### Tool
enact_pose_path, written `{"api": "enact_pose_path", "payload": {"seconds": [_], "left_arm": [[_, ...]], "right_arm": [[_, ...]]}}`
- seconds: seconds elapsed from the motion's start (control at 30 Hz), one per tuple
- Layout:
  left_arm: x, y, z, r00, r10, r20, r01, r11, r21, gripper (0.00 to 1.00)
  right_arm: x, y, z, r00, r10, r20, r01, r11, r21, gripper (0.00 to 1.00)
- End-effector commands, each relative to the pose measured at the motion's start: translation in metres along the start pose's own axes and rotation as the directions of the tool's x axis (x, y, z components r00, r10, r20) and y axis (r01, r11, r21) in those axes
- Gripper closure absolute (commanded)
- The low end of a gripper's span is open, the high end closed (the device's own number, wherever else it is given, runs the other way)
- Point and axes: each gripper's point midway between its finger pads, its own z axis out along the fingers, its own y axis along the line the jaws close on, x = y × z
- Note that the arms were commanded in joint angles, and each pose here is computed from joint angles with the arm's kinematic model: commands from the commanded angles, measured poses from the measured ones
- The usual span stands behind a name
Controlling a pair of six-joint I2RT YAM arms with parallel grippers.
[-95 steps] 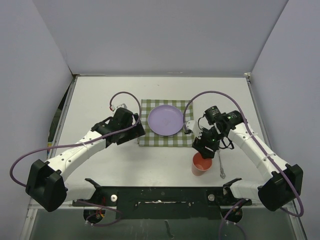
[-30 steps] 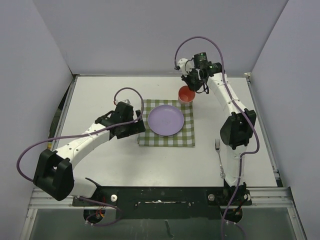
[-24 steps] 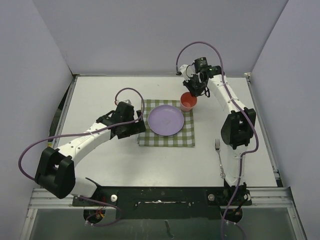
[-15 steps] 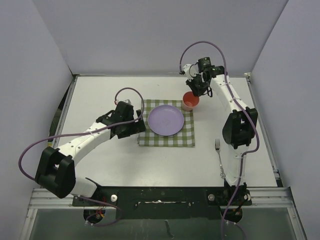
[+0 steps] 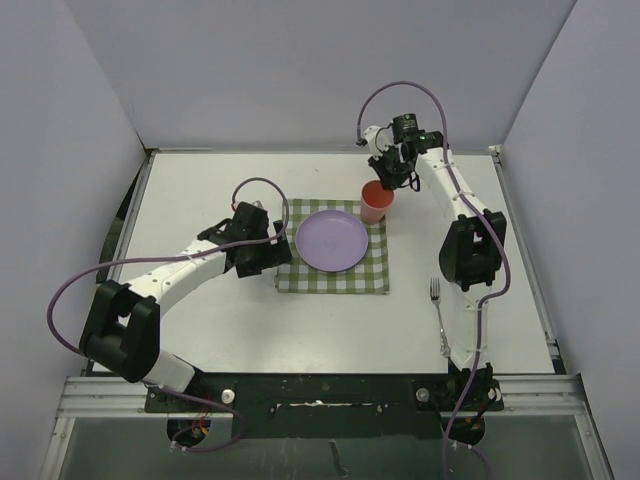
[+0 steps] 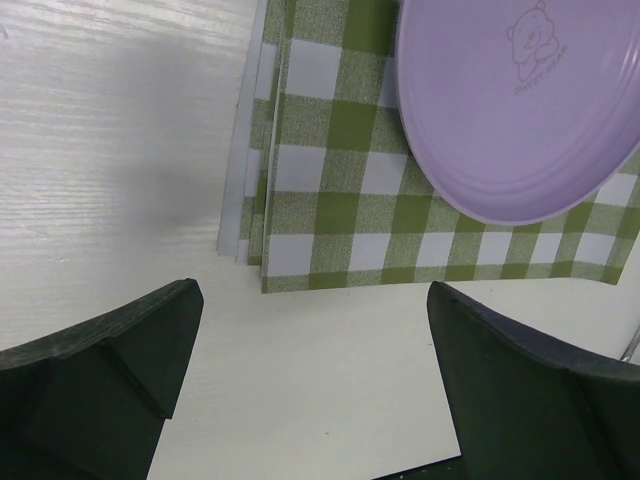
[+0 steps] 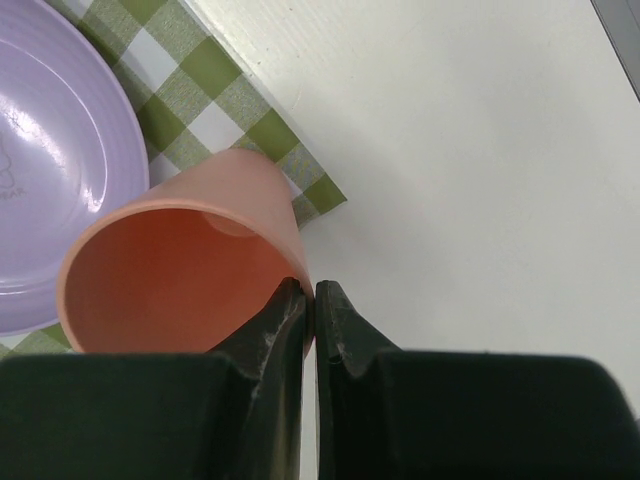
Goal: Set the dinner table for one person
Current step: Place the cup on the napkin.
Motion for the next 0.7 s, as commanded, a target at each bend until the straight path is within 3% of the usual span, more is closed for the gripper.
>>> {"api": "enact_pose_path", "payload": {"seconds": [0.0,0.2,0.37,0.5,0.67], "left_arm": [[-0.023,-0.019,0.003,0.999,0.004,0.045,-0.008,0.998,0.069,0.02],[-0.026,-0.02,0.007,0.999,0.0,0.036,-0.003,0.997,0.073,0.02],[-0.031,-0.021,0.009,0.999,-0.006,0.036,0.003,0.997,0.082,0.02],[-0.033,-0.024,0.011,0.999,-0.008,0.034,0.004,0.996,0.094,0.02],[-0.033,-0.024,0.011,0.999,-0.006,0.033,0.003,0.995,0.096,0.02]], "right_arm": [[-0.01,0.003,0.011,1.0,-0.001,0.024,0.002,1.0,-0.016,1.0],[-0.006,0.0,0.02,1.0,-0.012,0.002,0.012,1.0,-0.006,0.98],[-0.005,0.003,0.019,0.999,-0.032,-0.003,0.032,0.999,-0.005,0.87],[-0.006,0.003,0.017,0.999,-0.039,0.002,0.039,0.999,0.001,0.66],[-0.008,0.002,0.013,0.999,-0.035,0.011,0.035,0.999,0.004,0.59]]}}
